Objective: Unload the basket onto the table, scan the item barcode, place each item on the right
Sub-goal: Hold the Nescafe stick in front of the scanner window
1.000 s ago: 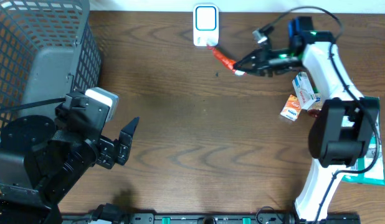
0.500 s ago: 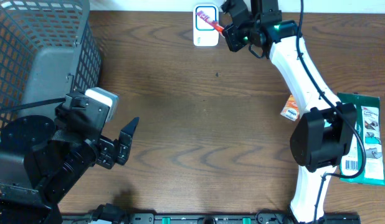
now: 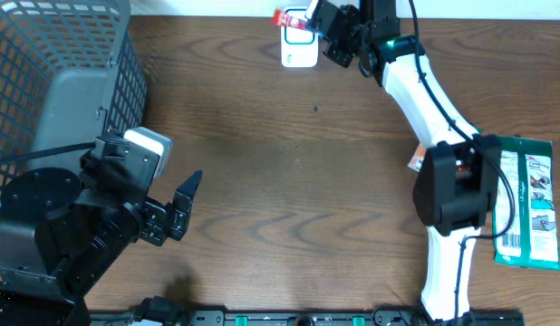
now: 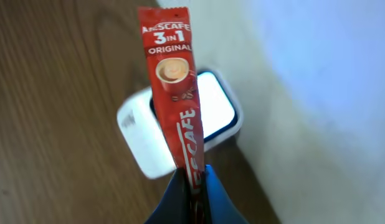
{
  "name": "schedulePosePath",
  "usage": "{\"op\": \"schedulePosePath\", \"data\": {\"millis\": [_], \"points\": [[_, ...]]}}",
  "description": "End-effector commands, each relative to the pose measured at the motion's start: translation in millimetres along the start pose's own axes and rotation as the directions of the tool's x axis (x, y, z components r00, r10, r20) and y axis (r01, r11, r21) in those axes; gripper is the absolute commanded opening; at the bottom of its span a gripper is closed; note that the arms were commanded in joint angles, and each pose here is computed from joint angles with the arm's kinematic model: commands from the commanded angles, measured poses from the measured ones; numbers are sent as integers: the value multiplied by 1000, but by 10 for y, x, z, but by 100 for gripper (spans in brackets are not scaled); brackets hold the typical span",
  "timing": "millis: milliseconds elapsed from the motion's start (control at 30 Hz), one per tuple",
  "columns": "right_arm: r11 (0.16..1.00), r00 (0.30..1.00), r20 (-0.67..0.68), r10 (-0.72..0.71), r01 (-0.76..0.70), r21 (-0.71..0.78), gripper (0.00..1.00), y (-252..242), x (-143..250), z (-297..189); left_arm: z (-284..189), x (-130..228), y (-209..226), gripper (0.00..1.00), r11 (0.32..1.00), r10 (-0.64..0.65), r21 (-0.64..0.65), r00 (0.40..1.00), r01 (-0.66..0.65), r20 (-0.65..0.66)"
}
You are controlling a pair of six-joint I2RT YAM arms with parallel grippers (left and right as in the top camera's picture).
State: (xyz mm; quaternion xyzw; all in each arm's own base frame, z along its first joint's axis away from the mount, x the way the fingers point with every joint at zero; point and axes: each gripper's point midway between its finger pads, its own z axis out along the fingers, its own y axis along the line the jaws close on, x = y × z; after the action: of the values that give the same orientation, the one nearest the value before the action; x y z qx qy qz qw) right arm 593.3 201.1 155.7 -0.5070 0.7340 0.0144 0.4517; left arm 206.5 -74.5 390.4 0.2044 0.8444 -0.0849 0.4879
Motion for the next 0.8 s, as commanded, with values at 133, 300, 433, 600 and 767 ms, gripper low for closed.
{"op": "schedulePosePath", "data": {"millis": [133, 300, 433, 600, 767], "points": [[1000, 1000, -2, 4, -5, -27, 1, 27, 390, 347, -16, -12, 13, 86, 1000, -5, -8, 1000, 5, 5], [1000, 1000, 25, -2, 1, 25, 1, -155, 427, 346, -16, -12, 13, 86, 1000, -5, -8, 1000, 5, 5], [999, 998, 64, -11, 9, 33, 1, -212, 372, 327, -16, -13, 13, 86, 1000, -5, -8, 1000, 5, 5], [999, 996, 82, -18, 15, 41, 1, -235, 332, 323, -17, -13, 13, 86, 1000, -5, -8, 1000, 5, 5], [999, 996, 87, -21, 17, 45, 1, -225, 370, 390, -16, -12, 13, 86, 1000, -5, -8, 1000, 5, 5]]}}
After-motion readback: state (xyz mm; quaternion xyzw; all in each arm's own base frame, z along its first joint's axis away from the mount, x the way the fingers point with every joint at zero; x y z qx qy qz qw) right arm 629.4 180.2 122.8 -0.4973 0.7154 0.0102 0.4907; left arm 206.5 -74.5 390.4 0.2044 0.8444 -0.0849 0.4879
